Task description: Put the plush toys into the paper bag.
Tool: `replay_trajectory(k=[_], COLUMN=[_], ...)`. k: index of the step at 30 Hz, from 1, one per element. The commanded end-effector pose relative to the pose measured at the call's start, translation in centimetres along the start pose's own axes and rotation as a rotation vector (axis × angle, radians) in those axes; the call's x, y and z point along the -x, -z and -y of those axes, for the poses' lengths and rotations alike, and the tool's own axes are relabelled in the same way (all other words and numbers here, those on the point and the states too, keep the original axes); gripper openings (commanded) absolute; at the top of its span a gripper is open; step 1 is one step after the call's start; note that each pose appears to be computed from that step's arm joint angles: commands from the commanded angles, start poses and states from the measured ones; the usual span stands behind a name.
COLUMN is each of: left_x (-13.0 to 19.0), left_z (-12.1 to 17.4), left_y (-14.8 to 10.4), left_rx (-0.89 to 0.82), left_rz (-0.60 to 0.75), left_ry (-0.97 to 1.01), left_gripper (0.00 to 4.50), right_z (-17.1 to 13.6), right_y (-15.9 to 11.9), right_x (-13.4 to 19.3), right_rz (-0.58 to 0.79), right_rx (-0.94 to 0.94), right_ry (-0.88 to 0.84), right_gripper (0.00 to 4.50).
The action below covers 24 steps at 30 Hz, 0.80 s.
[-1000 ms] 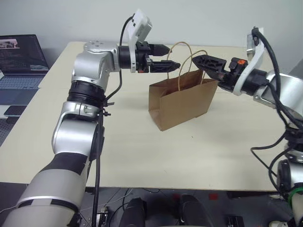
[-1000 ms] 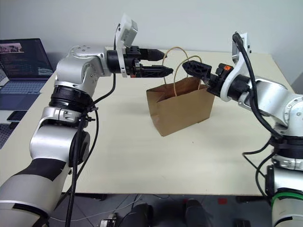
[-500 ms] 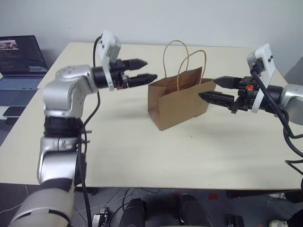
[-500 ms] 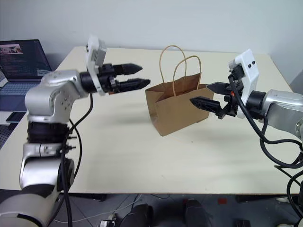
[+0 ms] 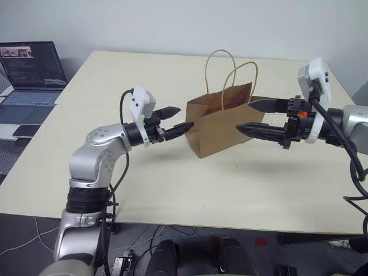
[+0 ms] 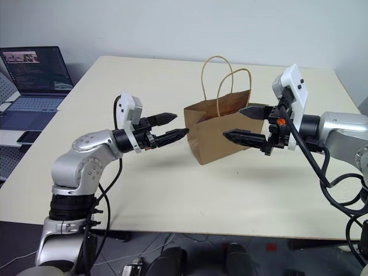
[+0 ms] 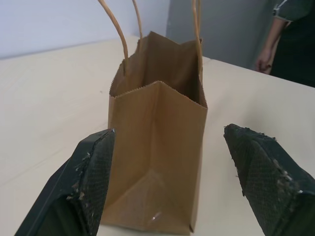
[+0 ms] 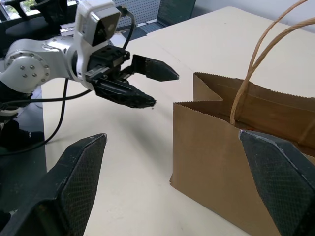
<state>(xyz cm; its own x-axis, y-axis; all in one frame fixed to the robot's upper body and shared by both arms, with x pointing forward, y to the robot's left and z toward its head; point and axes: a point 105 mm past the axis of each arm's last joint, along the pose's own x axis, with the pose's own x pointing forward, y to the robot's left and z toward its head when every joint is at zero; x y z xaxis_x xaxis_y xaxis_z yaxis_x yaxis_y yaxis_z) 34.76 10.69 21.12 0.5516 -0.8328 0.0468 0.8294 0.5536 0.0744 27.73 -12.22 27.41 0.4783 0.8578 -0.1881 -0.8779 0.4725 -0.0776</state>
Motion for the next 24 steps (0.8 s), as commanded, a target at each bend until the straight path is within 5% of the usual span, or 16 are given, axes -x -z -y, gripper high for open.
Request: replay_trajectory(k=[1,24], left_x=[-0.5,-1.2], left_z=[-0.4,-0.9], left_y=[-1.2,-0.5], left_rx=[-0.033,0.047], left_rz=[0.082,0.109], left_ry=[-0.055,0.08], left_gripper=[3.79,3.79], right_z=[-0.6,-1.3], right_y=[-1.2,0.1], right_x=[0.6,0.8], right_rz=[0.037,-0.031], right_rx=[0.05,0.1], right_ry=[-0.013,-0.018], right_gripper=[4.5,4.5])
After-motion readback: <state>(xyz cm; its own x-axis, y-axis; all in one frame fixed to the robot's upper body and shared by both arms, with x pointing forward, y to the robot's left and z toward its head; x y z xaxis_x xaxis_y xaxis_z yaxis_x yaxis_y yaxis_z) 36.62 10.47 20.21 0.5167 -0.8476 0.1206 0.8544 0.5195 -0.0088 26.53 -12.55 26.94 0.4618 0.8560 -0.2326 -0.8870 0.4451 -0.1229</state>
